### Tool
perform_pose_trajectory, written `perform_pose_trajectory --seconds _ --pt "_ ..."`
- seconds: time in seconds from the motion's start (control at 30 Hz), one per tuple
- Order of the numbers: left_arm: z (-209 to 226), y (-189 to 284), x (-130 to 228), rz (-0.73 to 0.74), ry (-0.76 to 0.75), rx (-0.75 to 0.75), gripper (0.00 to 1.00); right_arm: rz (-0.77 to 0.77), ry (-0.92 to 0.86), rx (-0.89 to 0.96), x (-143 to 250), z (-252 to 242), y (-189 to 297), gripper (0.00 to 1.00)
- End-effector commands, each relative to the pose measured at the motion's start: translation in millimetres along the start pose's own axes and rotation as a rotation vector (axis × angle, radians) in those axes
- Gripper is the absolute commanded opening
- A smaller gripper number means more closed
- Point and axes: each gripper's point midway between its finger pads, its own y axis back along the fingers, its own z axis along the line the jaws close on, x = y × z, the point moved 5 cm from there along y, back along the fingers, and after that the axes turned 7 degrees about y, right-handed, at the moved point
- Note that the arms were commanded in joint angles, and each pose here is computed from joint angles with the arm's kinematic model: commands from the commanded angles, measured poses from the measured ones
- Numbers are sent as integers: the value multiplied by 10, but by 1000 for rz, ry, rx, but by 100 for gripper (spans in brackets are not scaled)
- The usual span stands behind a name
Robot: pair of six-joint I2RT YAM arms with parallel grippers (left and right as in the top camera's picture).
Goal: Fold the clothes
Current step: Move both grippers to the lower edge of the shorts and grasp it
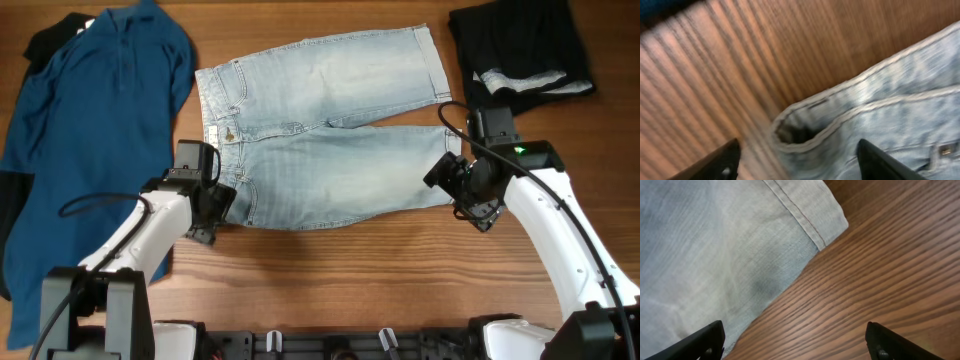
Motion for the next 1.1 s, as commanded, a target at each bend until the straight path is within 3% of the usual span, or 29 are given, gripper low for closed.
perform_pose_trajectory --seconds 0.0,0.07,0.13,0.2,0.37,0.67,0.73,0.87,0.9,1.07 --pt "23 -109 -12 -11 37 21 54 20 -153 0 43 -33 -113 91" --pt "-16 -107 -37 -28 37 40 47 8 -222 -7 45 -52 -215 91" --pt "-28 -106 -52 -39 38 46 32 -7 -270 -23 51 -72 -347 90" --pt "-24 -107 -62 -48 38 44 5 -34 -274 -45 33 -76 -449 87" --pt "-37 -106 -70 -53 38 50 4 -125 -326 12 -17 -225 -622 78" --pt "-36 -106 -69 -53 38 50 4 -141 -376 59 -164 -216 -1035 62" --pt "-36 -106 -69 -53 38 50 4 -152 -375 43 -223 -177 -1131 52" --pt "-29 -103 -108 -85 39 44 4 -182 -223 18 -317 -104 -1199 18" --pt "-41 -99 -121 -94 38 50 4 -185 -196 17 -325 -97 -1191 5" --pt "-245 195 -132 -95 -55 159 4 -168 -69 -45 -426 -43 -950 4"
